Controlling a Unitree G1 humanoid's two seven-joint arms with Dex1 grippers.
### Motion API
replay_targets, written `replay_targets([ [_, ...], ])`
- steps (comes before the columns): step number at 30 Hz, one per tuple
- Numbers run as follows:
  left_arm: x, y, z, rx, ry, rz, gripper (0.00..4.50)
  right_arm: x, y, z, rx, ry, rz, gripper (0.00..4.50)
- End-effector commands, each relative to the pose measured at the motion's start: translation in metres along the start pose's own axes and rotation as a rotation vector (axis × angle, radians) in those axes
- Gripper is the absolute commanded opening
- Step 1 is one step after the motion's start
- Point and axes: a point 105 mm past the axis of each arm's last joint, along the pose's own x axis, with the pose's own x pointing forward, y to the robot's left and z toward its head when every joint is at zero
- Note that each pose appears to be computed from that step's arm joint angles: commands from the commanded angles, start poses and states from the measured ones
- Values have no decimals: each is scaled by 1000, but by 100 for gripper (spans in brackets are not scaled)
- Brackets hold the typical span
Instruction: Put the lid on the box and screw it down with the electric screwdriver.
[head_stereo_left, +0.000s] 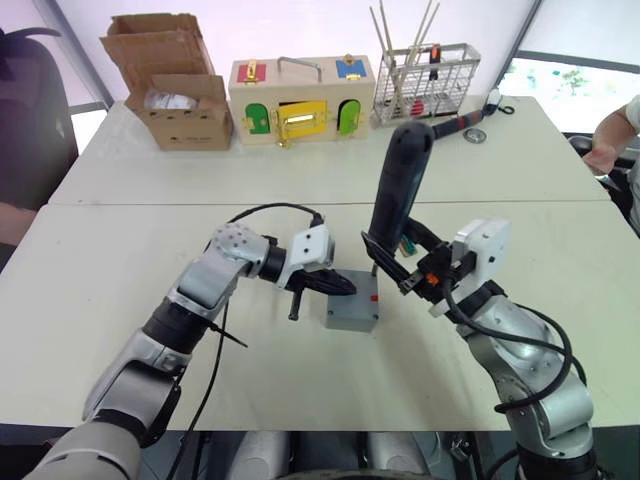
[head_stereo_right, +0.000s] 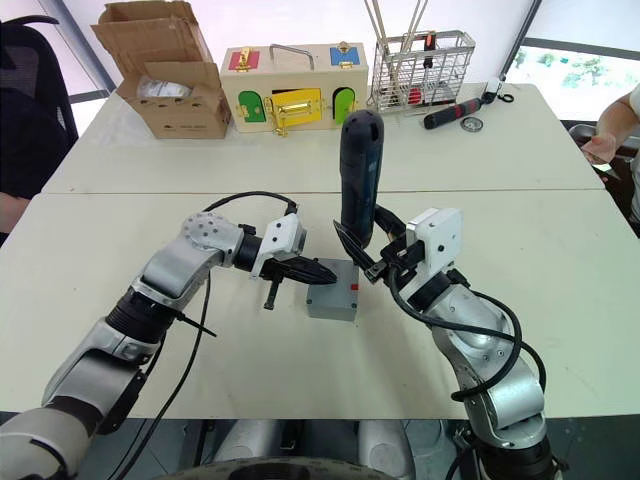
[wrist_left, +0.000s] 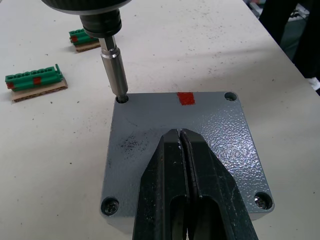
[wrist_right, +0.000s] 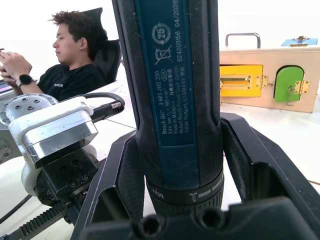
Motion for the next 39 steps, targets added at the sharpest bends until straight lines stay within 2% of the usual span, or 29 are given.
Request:
replay_targets([
  [1,1,-4,-4,2,9,-10,0,-5,10,-41,85,159,19,193],
  [11,4,-11,-11,17,61,-34,0,-9,11,-47,94,180,4,193],
  [39,6,-13,-10,6,47,-34,0,-17,2,-82,156,307,-75,193],
])
